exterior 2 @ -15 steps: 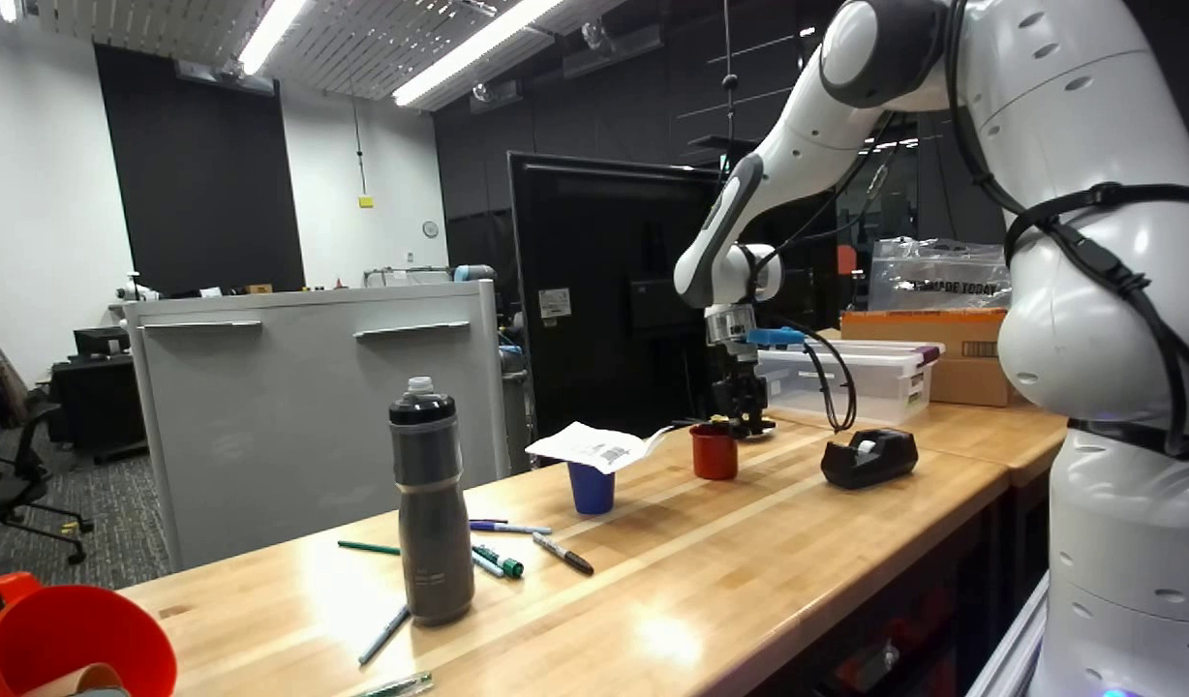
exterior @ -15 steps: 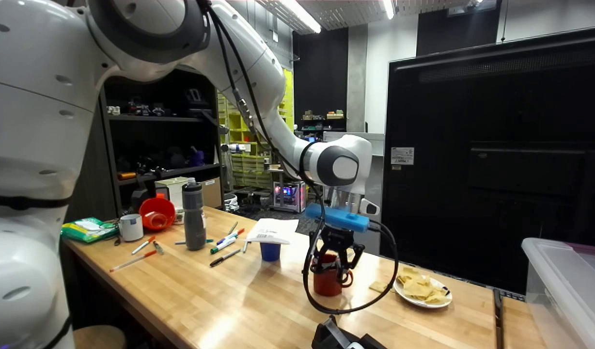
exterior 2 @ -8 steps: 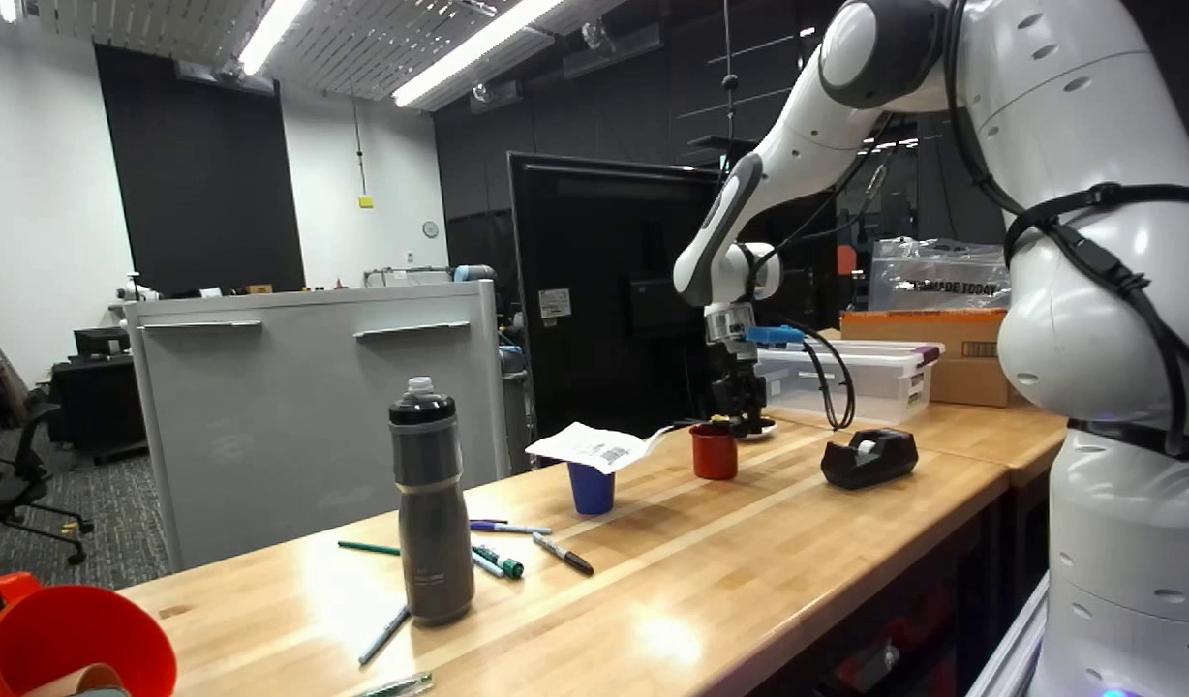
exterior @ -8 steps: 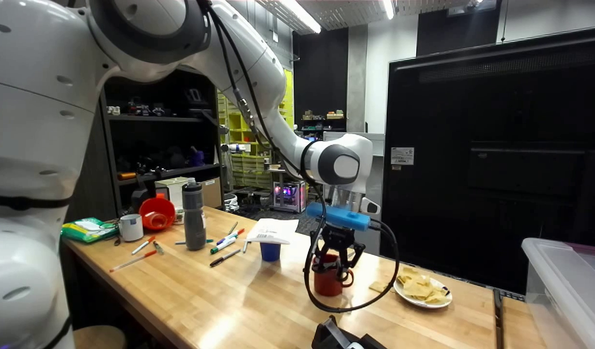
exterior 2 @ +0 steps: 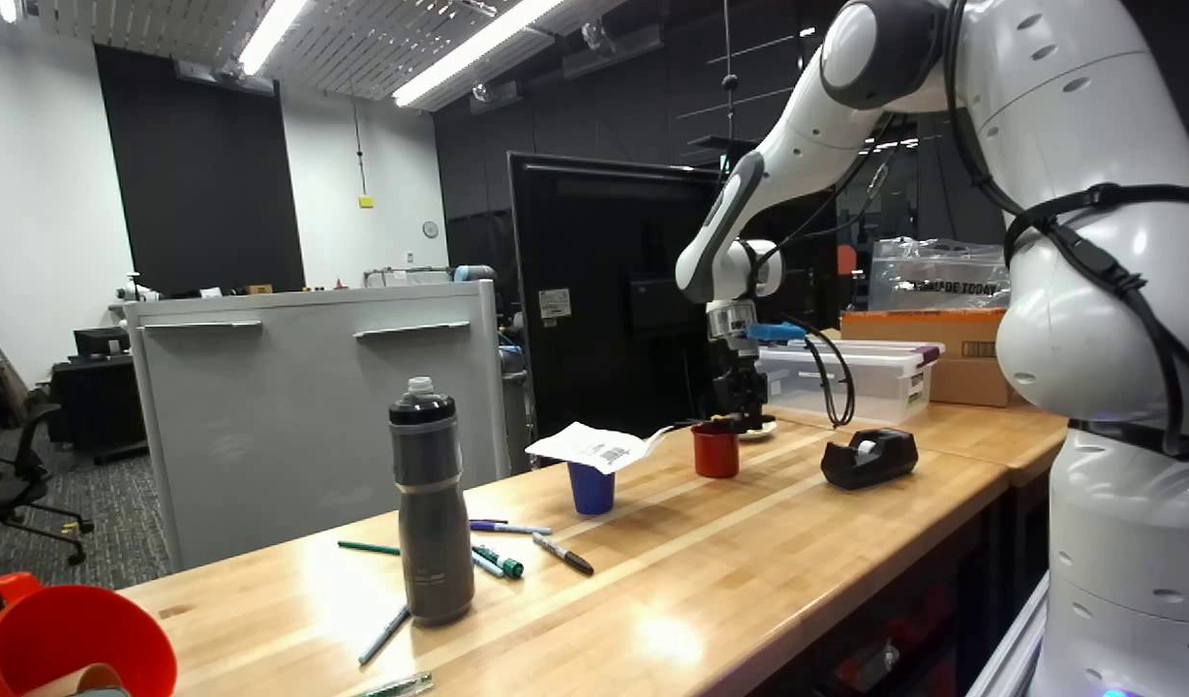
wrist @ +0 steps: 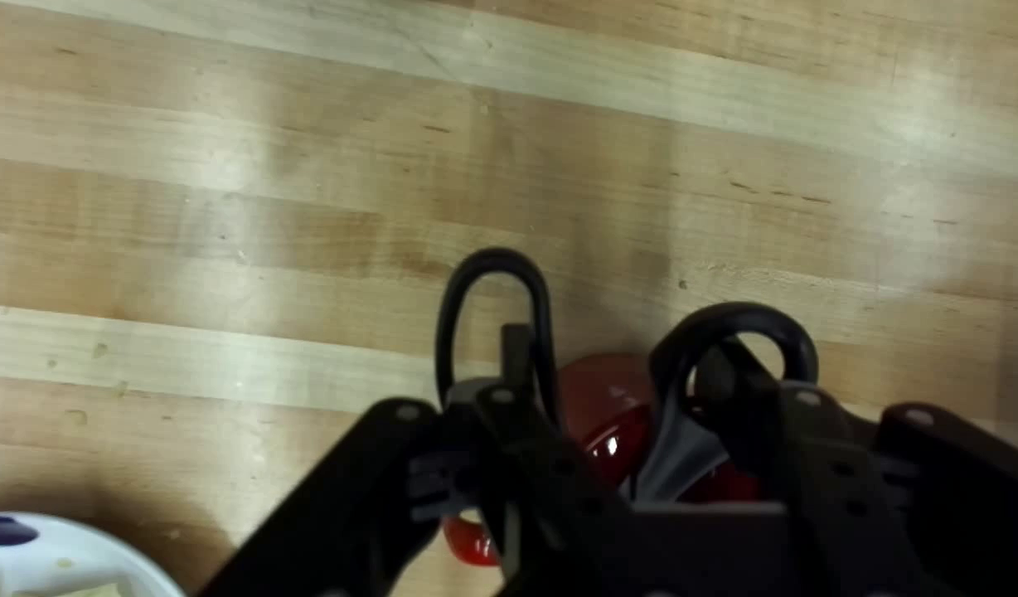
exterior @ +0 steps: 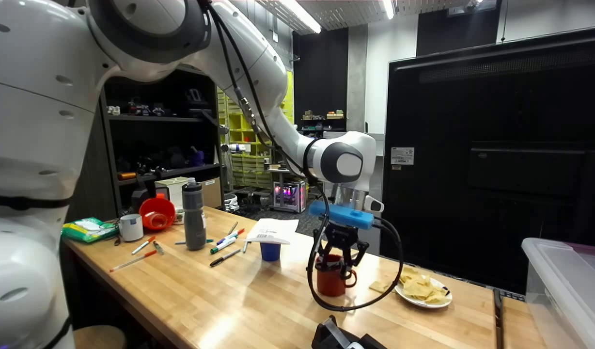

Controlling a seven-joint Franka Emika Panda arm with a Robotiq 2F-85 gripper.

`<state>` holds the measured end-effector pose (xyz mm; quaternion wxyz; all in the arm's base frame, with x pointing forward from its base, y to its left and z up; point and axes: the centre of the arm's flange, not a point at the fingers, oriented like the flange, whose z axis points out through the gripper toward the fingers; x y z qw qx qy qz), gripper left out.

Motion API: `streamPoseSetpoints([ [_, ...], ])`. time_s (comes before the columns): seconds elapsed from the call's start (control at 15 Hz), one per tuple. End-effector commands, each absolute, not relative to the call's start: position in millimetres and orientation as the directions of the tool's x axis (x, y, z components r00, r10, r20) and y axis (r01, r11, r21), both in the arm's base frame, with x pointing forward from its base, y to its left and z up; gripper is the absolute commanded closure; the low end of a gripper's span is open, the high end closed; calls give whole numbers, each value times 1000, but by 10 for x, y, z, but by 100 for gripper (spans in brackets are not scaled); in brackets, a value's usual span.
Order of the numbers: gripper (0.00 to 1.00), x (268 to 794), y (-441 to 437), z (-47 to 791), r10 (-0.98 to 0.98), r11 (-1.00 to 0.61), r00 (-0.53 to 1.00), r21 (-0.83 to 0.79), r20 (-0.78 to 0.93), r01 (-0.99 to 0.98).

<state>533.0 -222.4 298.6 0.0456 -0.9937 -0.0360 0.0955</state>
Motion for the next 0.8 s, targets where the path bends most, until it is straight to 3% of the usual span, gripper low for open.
streamPoseSetpoints([
  [0.0,46,5315,-2286,3153,77,-991,984,-122,-158,58],
  [0.73,45,5311,-2383,3592,47,-994,996,-99,-73,40],
])
